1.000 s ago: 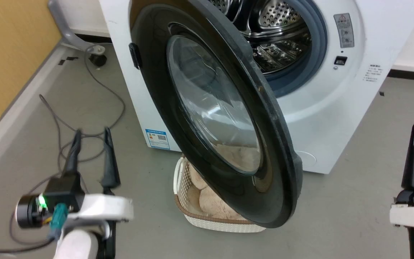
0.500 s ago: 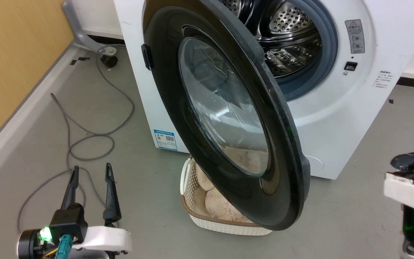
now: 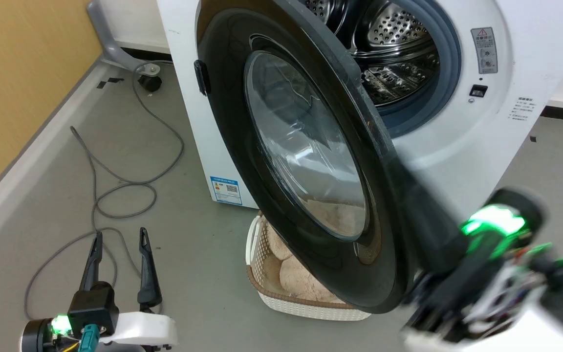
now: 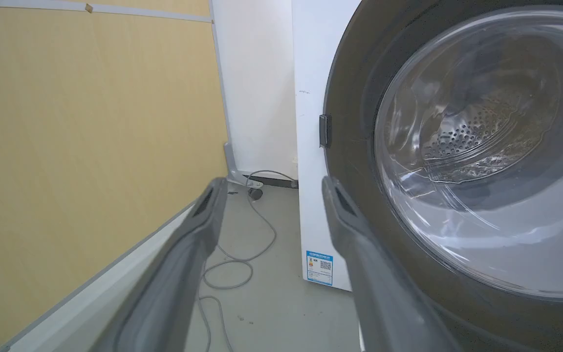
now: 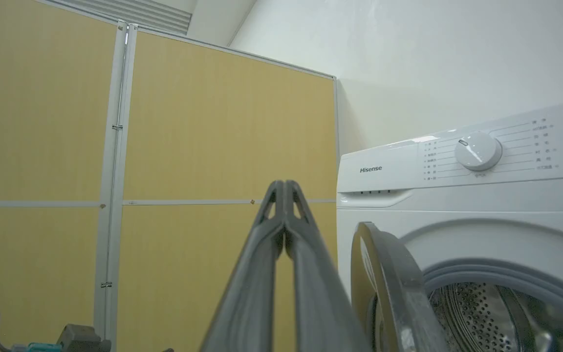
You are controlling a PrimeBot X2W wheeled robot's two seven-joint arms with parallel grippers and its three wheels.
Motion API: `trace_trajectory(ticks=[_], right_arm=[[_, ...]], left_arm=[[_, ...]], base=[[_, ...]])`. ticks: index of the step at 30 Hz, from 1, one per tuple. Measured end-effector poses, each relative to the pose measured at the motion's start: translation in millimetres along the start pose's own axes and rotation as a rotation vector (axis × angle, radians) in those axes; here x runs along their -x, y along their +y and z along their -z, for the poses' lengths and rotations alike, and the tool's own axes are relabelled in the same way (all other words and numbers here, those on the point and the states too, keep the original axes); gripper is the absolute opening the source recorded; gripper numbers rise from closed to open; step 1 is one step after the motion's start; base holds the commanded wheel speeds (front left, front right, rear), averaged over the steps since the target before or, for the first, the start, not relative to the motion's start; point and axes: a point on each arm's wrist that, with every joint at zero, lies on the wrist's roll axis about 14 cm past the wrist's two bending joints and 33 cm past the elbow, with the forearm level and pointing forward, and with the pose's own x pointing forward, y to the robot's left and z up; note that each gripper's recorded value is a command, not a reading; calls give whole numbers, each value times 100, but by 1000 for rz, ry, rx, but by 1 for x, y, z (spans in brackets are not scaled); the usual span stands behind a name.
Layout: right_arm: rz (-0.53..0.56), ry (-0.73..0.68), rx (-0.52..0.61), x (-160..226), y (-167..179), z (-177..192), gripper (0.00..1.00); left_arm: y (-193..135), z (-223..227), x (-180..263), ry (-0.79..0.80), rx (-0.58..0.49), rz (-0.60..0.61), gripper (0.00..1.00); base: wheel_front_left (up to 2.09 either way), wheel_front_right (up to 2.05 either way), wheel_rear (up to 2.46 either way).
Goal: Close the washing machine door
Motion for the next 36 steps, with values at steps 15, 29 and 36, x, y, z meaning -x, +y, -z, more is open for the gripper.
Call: trace_trajectory(ticks=[15, 29, 36], right_arm=[[-48, 547, 44, 92, -10, 129, 0], [186, 687, 100, 142, -84, 152, 0], [312, 713, 147, 156, -135, 154, 0]], left_arm=[[-4, 0, -4, -5, -19, 5, 100], [-27, 15, -13, 31, -37, 69, 100], [-45, 21, -26, 40, -25, 100, 100]], base=[[0, 0, 0], [0, 0, 0], [0, 0, 0]])
